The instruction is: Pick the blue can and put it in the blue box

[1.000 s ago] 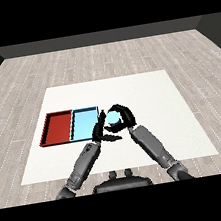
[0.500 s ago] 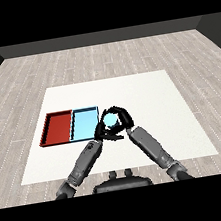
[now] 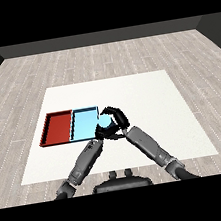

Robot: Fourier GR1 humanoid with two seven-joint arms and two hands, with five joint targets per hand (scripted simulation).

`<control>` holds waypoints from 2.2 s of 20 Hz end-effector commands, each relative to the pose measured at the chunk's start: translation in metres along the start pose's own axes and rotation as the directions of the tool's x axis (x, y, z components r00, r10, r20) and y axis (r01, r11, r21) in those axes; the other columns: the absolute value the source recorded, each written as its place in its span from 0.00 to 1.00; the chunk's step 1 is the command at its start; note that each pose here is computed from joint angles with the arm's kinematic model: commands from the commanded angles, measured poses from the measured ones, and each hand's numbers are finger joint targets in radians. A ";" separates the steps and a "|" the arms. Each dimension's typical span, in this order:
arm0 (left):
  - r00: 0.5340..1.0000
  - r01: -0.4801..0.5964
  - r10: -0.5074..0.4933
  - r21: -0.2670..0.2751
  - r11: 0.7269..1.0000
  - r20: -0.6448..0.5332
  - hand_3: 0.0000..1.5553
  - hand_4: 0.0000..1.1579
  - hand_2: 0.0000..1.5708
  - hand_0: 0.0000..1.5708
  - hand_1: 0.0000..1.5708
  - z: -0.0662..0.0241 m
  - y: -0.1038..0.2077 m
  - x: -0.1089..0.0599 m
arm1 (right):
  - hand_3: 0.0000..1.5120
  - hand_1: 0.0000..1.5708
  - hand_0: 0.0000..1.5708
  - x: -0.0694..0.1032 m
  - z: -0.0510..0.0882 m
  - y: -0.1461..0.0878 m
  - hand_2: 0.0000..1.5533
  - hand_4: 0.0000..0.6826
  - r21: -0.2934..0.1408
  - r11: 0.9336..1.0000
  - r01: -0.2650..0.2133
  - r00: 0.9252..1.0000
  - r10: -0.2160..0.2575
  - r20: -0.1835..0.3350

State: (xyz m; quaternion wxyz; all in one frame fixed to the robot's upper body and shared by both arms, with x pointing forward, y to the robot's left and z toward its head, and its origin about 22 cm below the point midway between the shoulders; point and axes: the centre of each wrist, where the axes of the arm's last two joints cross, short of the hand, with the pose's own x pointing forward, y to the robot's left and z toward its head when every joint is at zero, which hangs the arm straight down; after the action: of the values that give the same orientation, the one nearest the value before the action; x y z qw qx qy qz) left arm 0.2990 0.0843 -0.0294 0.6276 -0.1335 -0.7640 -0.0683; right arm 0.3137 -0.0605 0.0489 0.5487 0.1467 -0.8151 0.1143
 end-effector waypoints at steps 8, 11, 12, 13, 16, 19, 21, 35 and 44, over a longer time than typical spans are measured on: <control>0.944 0.329 -0.329 0.005 0.944 0.026 0.06 0.11 0.37 0.25 0.25 -0.0119 -0.007 0.012 | 0.93 0.94 0.94 0.001 0.008 0.027 0.95 0.88 0.070 0.997 0.032 0.999 -0.032 0.000; 0.883 0.466 -0.464 -0.018 0.885 0.066 0.00 0.27 0.10 0.00 0.00 -0.0149 -0.013 0.011 | 0.92 0.93 0.93 -0.005 0.015 0.024 0.94 0.87 0.075 0.997 0.016 1.000 -0.016 0.000; 0.976 0.215 -0.216 0.044 0.976 0.018 0.00 0.37 0.00 0.00 0.00 -0.0036 -0.004 -0.002 | 0.92 0.93 0.93 0.004 0.009 0.041 0.94 0.86 0.091 0.996 -0.001 1.000 0.001 0.004; 0.968 0.239 -0.247 0.134 0.962 0.044 0.00 0.61 0.04 0.00 0.00 -0.0105 0.005 0.010 | 0.92 0.93 0.93 -0.001 0.012 0.033 0.94 0.87 0.057 0.998 0.028 1.000 -0.028 0.008; 0.967 0.245 -0.251 0.142 0.959 0.031 0.58 0.60 0.66 0.65 0.65 -0.0015 -0.008 0.000 | 0.92 0.92 0.92 -0.007 -0.004 -0.001 0.93 0.89 0.078 0.996 0.042 0.999 -0.040 -0.017; 0.975 0.216 -0.220 0.115 0.970 0.031 0.44 0.58 0.52 0.49 0.49 -0.0174 -0.004 0.004 | 0.92 0.91 0.91 -0.010 0.010 0.030 0.93 0.89 0.092 0.994 0.055 0.999 -0.055 -0.004; 0.978 0.198 -0.203 0.110 0.974 0.037 0.33 0.58 0.48 0.41 0.41 -0.0112 -0.018 0.011 | 0.92 0.91 0.91 -0.007 0.005 0.025 0.94 0.87 0.075 0.995 0.063 0.998 -0.062 -0.010; 0.993 0.114 -0.107 0.143 0.983 -0.054 0.93 0.95 0.97 1.00 1.00 -0.0033 0.003 -0.007 | 0.00 0.00 0.00 0.002 0.006 0.015 0.00 0.00 0.023 0.992 0.128 0.991 -0.127 -0.048; 0.986 0.165 -0.161 0.136 0.977 -0.044 0.96 0.98 0.99 1.00 1.00 0.0082 0.011 -0.006 | 0.00 0.00 0.00 0.009 0.021 0.023 0.00 0.00 0.010 0.990 0.143 0.989 -0.143 -0.032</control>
State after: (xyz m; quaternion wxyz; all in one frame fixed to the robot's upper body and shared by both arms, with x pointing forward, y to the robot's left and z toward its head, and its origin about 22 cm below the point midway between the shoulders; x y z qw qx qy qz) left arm 0.3027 0.0922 -0.0429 0.6469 -0.0357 -0.7595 -0.0575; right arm 0.3016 -0.0507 0.0518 0.5651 0.2043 -0.7942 0.0909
